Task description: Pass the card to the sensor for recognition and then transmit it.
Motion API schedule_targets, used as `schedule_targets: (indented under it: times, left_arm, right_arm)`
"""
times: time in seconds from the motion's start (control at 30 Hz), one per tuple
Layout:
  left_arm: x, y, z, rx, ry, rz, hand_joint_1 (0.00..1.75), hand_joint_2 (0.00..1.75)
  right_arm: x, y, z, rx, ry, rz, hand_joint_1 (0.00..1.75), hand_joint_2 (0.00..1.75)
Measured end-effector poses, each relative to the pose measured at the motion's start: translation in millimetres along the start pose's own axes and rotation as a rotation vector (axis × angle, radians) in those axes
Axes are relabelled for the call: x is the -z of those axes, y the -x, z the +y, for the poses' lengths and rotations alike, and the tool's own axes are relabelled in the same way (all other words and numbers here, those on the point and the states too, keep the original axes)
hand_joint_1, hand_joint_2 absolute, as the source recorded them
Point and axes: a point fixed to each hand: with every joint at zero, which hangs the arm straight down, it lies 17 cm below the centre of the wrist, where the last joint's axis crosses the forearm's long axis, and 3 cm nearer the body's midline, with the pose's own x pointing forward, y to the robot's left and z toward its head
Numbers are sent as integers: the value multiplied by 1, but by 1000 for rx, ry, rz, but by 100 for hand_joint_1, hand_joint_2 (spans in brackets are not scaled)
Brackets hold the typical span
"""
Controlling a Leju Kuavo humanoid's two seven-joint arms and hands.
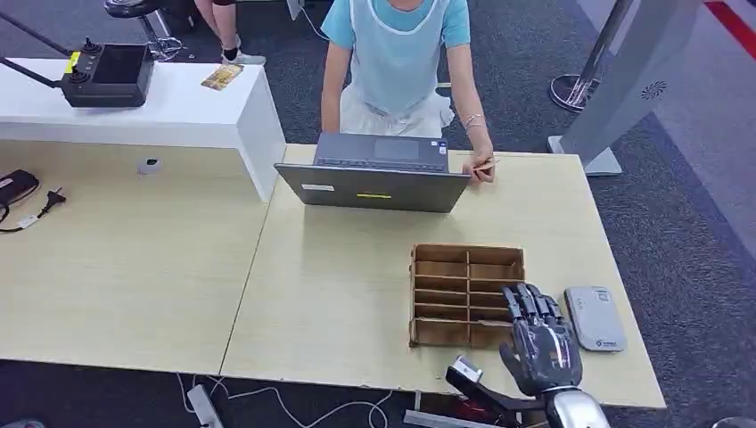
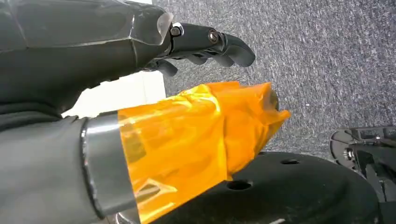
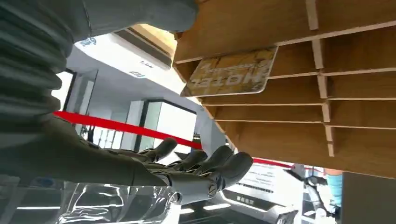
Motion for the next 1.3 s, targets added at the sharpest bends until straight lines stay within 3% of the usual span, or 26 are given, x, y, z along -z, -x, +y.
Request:
schedule_targets:
  times: [0.77, 0.93, 1.07, 1.3]
  left_arm:
    - [0, 0, 0, -1, -1, 0, 0, 0]
    - [0, 0, 0, -3, 0, 1, 0, 0]
    - [0, 0, 0, -5, -1, 1, 0, 0]
    - [0, 0, 0, -7, 0, 2, 0, 0]
  right_arm:
    - [4, -7, 6, 0, -12, -16, 63, 175]
    - [4, -7, 6, 0, -12, -16, 77, 175]
    - [4, -7, 6, 0, -11, -16, 105, 175]
    - [4, -7, 6, 0, -9, -15, 119, 175]
